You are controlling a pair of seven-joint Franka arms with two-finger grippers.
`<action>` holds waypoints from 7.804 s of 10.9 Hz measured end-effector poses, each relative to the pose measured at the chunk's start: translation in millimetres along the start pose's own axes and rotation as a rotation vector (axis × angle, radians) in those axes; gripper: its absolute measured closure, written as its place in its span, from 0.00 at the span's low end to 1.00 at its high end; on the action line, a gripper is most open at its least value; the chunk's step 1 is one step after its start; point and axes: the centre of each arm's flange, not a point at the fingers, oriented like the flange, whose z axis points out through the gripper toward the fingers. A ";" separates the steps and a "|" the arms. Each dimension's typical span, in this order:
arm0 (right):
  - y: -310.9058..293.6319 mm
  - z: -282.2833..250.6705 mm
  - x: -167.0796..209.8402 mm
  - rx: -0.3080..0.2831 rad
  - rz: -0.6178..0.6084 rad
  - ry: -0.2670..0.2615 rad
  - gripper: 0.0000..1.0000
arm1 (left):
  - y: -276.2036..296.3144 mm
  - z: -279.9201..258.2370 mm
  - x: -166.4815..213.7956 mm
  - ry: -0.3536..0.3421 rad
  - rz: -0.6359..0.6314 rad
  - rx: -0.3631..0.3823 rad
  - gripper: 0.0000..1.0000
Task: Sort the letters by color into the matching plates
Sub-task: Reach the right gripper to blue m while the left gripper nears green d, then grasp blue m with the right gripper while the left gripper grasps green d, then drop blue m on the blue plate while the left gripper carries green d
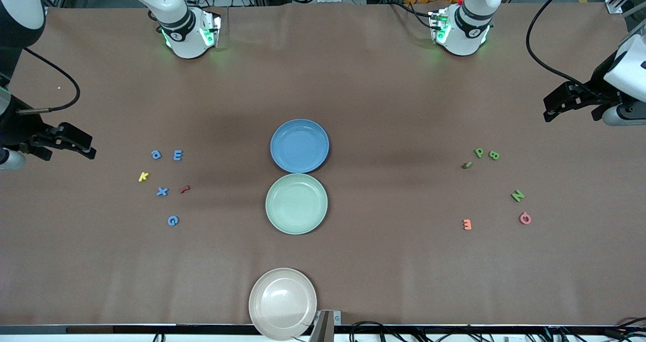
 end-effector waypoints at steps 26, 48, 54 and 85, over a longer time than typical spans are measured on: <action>41.7 321.2 -128.9 -0.024 0.080 -0.072 0.00 | -43.9 309.5 -95.6 -0.124 -0.367 -0.023 0.00; 23.4 414.2 -169.0 -0.043 -0.004 -0.208 0.41 | -28.9 460.1 -121.2 -0.071 -0.546 -0.053 0.00; 16.3 417.0 -170.0 -0.041 0.002 -0.210 0.74 | -31.5 462.7 -119.5 -0.070 -0.529 -0.044 0.04; -310.2 340.7 -140.6 0.045 0.357 -0.173 0.27 | 293.1 349.5 -18.3 0.130 -0.596 -0.374 0.66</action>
